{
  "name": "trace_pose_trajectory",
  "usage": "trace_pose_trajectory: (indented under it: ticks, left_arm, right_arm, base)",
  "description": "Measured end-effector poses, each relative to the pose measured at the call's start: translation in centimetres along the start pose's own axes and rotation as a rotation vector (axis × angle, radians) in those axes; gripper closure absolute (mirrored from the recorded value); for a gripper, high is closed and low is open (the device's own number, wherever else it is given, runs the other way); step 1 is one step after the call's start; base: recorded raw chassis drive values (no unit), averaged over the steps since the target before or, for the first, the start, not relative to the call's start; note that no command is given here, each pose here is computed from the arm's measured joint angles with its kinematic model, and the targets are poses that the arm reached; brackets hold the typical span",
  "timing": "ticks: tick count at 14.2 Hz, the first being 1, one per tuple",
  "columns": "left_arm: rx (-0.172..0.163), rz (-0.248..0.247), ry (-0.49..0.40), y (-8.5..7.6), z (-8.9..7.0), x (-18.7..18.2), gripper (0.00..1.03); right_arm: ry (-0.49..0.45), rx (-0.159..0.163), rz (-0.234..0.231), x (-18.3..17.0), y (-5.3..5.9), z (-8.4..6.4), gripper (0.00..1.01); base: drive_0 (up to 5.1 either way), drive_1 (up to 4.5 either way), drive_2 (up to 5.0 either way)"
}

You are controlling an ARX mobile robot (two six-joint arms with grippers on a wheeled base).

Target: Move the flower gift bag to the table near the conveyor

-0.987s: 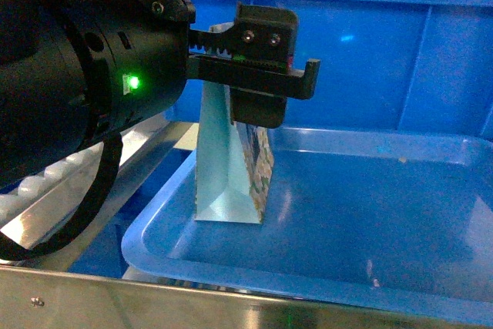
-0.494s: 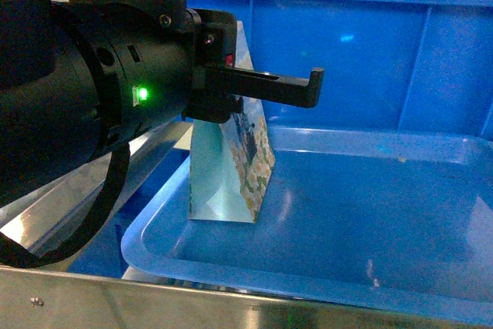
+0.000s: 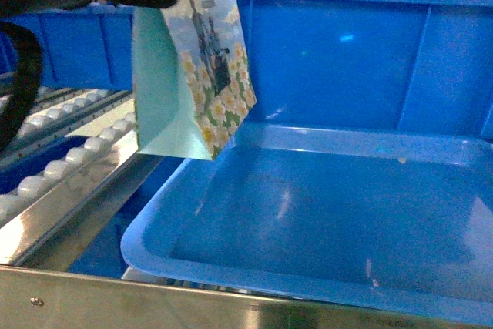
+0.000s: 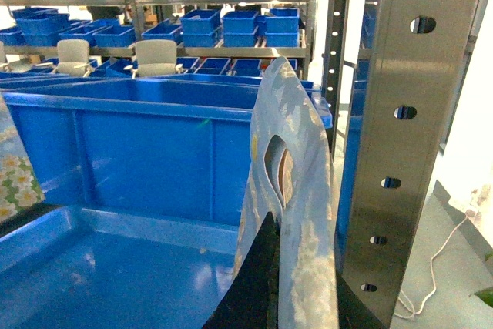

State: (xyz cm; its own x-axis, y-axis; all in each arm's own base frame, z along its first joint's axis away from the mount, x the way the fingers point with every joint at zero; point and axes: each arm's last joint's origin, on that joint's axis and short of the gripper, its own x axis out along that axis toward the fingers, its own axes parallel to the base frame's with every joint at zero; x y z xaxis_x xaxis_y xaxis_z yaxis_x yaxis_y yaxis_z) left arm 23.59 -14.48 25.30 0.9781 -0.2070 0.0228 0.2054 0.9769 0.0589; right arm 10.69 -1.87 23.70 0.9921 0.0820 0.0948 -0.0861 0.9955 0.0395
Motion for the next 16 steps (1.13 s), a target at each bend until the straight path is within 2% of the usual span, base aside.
trace_pose_trajectory:
  ticks: [5, 8, 9, 11, 13, 16]
  left_arm:
    - [-0.007, 0.025, -0.02, 1.1, 0.6, -1.3, 1.01]
    - [0.013, 0.117, -0.02, 4.5, 0.6, -4.9, 1.01]
    - [0.033, 0.156, -0.026, 5.7, 0.3, -6.5, 1.01]
    - [0.043, 0.208, -0.006, 7.4, -0.1, -8.9, 1.01]
    - [0.032, 0.214, -0.023, 7.7, 0.3, -9.9, 1.01]
    - [0.036, 0.197, -0.007, 7.6, 0.1, -9.7, 1.01]
  right_arm:
    - [0.0, 0.0, 0.0, 0.0, 0.0, 0.0, 0.99]
    - [0.0, 0.0, 0.0, 0.0, 0.0, 0.0, 0.99]
    - [0.0, 0.0, 0.0, 0.0, 0.0, 0.0, 0.99]
    - [0.0, 0.0, 0.0, 0.0, 0.0, 0.0, 0.99]
    - [0.0, 0.0, 0.0, 0.0, 0.0, 0.0, 0.99]
    - [0.005, 0.002, -0.004, 0.0, 0.0, -0.1, 0.99]
  base:
    - [0.0, 0.0, 0.0]
    - [0.0, 0.0, 0.0]
    - [0.0, 0.0, 0.0]
    - [0.0, 0.0, 0.0]
    - [0.0, 0.0, 0.0]
    - [-4.6, 1.7, 3.6]
